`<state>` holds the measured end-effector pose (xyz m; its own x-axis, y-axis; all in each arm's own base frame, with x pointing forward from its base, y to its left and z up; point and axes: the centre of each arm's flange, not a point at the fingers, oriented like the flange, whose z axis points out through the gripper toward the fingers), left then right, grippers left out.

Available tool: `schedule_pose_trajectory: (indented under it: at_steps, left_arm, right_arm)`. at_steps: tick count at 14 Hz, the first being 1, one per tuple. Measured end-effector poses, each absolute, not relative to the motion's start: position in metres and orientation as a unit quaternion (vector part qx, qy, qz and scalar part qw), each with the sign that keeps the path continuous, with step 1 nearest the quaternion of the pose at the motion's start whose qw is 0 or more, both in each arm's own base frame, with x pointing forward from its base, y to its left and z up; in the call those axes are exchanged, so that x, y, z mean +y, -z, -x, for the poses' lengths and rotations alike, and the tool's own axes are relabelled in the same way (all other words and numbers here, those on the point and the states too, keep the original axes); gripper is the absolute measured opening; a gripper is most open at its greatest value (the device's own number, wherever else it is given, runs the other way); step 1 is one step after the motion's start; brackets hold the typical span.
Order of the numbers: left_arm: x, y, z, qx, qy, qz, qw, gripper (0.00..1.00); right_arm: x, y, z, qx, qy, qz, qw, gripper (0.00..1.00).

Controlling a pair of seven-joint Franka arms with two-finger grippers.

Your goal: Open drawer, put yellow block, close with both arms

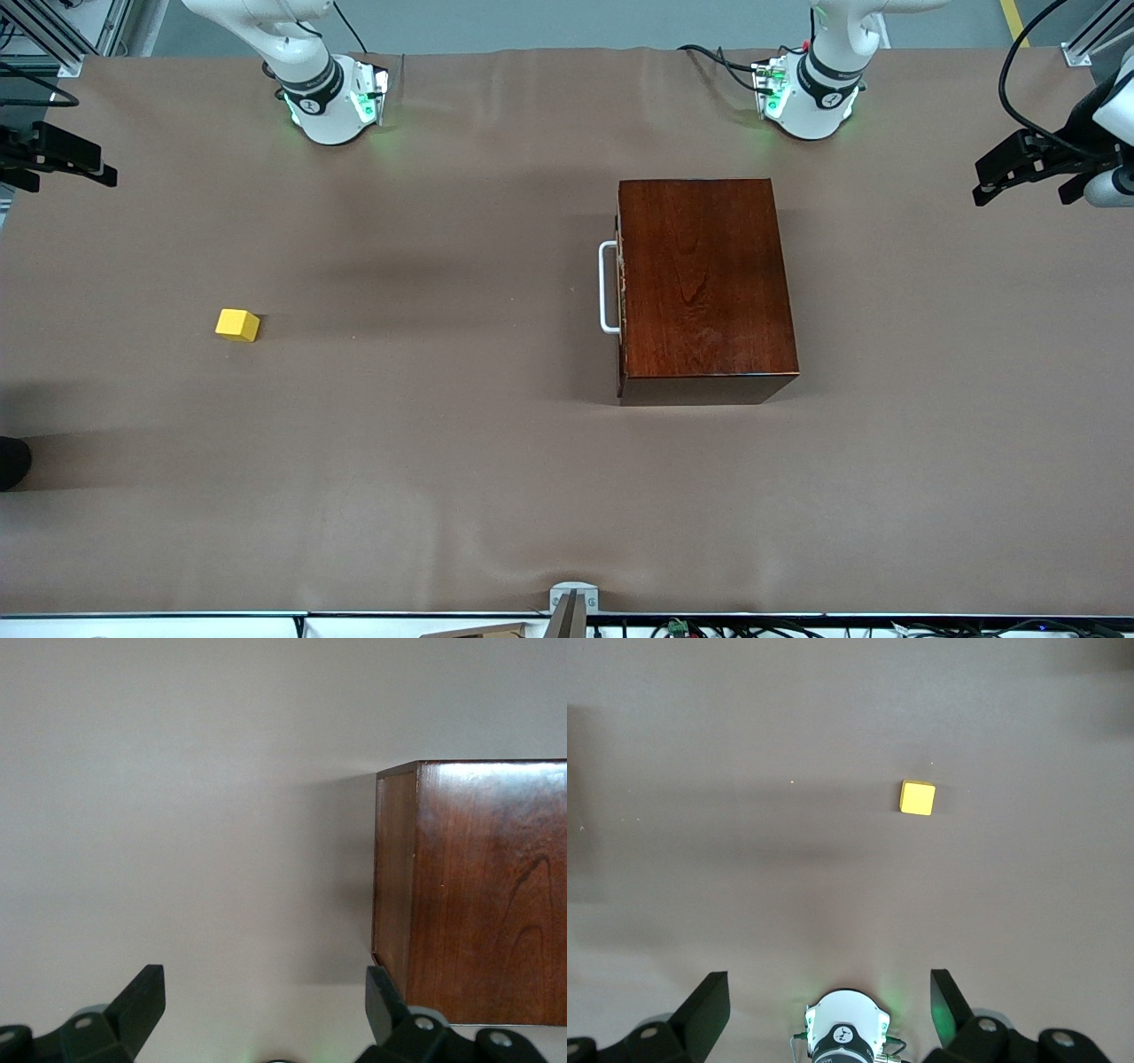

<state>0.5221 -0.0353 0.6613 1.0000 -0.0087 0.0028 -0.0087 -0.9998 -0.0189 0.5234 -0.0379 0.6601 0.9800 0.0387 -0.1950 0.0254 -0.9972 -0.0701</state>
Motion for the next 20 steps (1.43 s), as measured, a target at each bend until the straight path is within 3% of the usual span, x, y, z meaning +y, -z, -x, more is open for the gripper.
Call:
schedule_pose_trajectory:
  at_steps: [14,20]
  left_arm:
    - [-0.045,-0.662,-0.521,0.014,0.003,1.000,0.010,1.00]
    - [-0.193,-0.617,-0.516,0.066,-0.033,0.997,0.016,1.00]
  right_arm:
    - [-0.041,-0.659,-0.524,-0.013,-0.099,0.994,0.034,1.00]
    - [-0.041,-0.659,-0.524,-0.013,-0.100,0.994,0.034,1.00]
